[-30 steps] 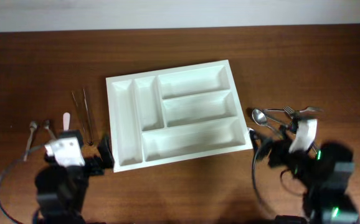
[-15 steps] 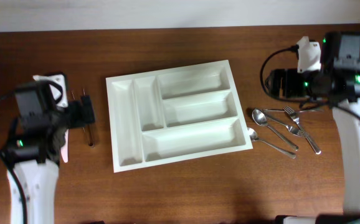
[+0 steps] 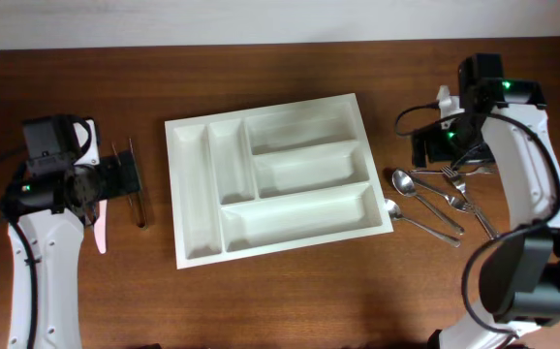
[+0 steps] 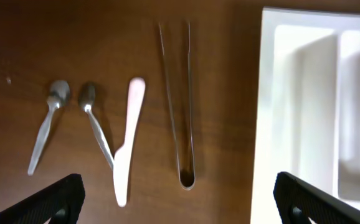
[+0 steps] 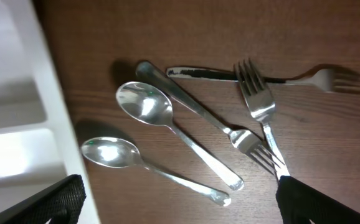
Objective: Pack container
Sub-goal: 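Raise the right gripper and move it over the spoons right of the tray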
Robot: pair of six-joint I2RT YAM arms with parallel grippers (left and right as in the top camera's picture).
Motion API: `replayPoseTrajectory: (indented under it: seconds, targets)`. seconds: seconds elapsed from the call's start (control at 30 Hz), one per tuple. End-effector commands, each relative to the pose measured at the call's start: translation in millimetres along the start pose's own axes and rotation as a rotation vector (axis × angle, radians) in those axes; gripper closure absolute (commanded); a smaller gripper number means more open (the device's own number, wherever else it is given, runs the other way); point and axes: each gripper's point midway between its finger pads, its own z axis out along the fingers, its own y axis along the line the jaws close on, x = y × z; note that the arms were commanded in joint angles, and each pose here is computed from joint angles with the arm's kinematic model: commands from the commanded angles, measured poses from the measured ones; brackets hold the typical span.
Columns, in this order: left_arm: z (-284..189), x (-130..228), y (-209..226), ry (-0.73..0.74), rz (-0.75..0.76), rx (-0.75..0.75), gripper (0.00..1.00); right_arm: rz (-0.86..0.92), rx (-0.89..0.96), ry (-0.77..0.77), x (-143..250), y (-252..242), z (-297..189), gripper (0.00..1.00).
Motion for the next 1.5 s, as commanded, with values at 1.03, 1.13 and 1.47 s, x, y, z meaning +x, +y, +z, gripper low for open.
replayPoseTrajectory:
  seconds: [1.03,1.13,1.47]
  targets:
    - [-3,1,16,0.017,0.012,-0.086,0.01,0.06,-0.033,-0.169,51,-22,-44,0.05]
    - [-3,1,16,0.017,0.012,-0.085,0.01,-0.065,-0.075,-0.14,46,-12,-25,0.16]
    - [-3,1,16,0.017,0.012,-0.085,0.01,-0.326,-0.046,0.066,55,11,27,0.2]
